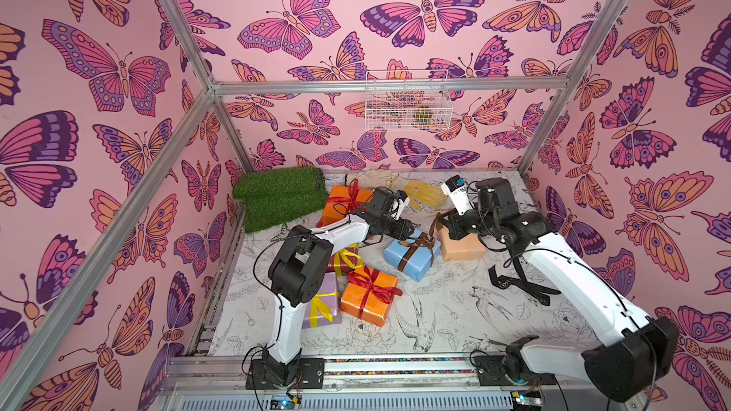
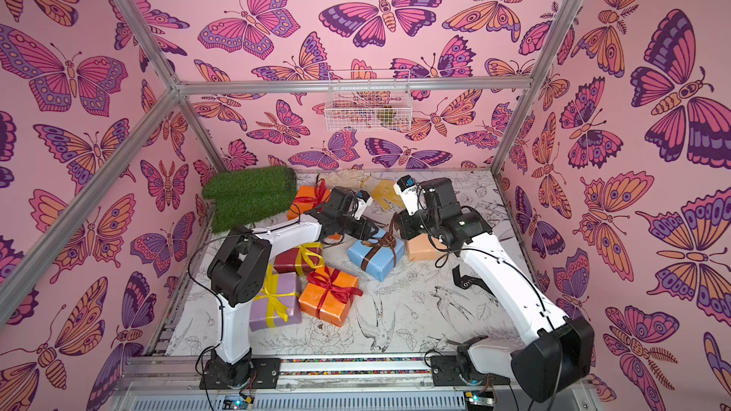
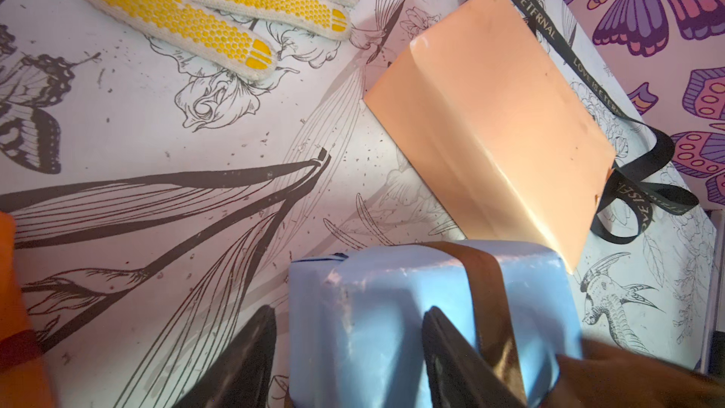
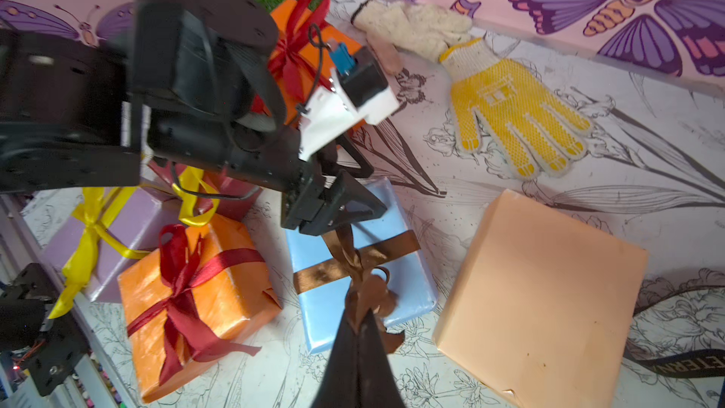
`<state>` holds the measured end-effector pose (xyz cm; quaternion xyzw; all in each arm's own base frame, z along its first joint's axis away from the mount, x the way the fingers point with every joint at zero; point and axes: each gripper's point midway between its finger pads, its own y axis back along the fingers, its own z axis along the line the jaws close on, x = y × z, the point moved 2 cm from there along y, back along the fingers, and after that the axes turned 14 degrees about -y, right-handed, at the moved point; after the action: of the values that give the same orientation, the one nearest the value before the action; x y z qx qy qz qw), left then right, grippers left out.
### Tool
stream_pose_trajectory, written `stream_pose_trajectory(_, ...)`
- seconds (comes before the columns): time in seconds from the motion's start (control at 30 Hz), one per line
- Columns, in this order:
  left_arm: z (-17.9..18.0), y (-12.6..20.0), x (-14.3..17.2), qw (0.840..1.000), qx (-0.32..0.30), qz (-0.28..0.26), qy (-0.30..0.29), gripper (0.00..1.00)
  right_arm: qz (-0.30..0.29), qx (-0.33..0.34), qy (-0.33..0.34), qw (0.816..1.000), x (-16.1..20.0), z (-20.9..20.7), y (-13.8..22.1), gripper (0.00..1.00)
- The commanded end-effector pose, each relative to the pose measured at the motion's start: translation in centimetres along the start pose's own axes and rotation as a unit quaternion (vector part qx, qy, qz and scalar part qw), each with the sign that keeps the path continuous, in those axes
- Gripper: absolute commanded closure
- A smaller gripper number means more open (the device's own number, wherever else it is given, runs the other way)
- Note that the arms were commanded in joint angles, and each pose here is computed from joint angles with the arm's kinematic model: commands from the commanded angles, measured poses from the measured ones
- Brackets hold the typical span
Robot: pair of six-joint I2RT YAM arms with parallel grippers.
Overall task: Untie the ribbon bows on the gift boxes
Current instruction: Untie the ribbon from the gift box.
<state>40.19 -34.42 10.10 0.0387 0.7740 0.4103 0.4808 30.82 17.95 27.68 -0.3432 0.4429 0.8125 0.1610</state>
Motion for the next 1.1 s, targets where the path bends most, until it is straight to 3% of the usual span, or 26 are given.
stream_pose_trajectory(0.0,-0.5,-1.0,3.3,0.999,0.002,0.049,-0.001,0.39,-0.015,-0.032,-0.004,0.999,-0.5,1.8,1.9,1.00)
stream_pose_trajectory(0.33,-0.9,-1.2,3.4,0.999,-0.001,0.050,-0.004,0.39,-0.077,-0.121,0.033,0.989,-3.0,6.0,6.8,1.00)
stream_pose_trajectory(0.6,-0.8,-1.2,3.6,0.999,-0.004,0.051,-0.004,0.39,-0.128,-0.149,0.052,0.979,-5.9,7.8,8.8,1.00)
stream_pose_trajectory(0.77,-0.8,-1.2,3.6,0.999,-0.004,0.050,-0.004,0.39,-0.104,-0.140,0.034,0.984,-5.9,7.1,6.8,0.99)
stream_pose_trajectory(1.07,-0.7,-1.2,3.5,0.999,-0.008,0.048,-0.007,0.39,-0.021,-0.101,-0.007,0.995,-2.1,4.3,2.3,0.96)
